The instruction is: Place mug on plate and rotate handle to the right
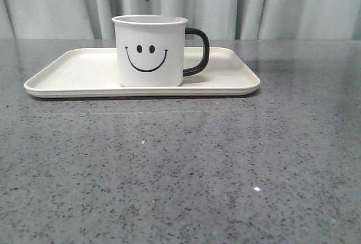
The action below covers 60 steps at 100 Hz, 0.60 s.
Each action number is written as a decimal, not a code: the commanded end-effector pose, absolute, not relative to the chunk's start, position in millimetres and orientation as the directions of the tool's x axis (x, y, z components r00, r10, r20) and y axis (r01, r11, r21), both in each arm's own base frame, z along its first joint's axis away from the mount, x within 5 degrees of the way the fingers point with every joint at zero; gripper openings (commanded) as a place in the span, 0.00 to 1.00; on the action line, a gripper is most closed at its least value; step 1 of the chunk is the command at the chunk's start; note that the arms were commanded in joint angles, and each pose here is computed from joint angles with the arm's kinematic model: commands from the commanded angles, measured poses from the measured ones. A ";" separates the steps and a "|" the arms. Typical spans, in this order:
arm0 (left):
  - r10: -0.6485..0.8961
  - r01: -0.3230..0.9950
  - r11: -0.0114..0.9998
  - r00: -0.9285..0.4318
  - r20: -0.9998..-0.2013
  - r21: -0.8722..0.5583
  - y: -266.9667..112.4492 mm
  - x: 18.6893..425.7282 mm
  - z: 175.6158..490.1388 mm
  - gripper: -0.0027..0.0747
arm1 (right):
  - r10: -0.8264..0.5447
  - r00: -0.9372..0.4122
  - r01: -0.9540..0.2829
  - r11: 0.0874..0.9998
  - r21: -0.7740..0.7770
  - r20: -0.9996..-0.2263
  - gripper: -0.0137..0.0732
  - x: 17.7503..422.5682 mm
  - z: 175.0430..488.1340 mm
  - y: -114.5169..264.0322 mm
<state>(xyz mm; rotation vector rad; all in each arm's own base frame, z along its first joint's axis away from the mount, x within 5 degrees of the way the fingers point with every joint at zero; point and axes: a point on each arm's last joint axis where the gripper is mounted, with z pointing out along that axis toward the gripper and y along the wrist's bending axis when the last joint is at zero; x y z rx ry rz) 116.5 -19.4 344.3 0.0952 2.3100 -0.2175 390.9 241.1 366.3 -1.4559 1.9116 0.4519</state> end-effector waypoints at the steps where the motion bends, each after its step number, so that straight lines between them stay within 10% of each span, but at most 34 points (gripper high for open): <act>1: -0.024 0.137 0.981 -0.612 -0.790 -0.136 -19.7 119.1 356.8 0.67 | -0.602 -0.074 -0.906 0.374 -0.199 -0.795 0.65 366.1 432.0 220.8; 60: -0.024 0.137 0.981 -0.612 -0.791 -0.136 -19.7 119.2 356.9 0.67 | -0.355 -0.214 -0.640 0.755 -0.144 -0.910 0.65 306.9 524.1 85.0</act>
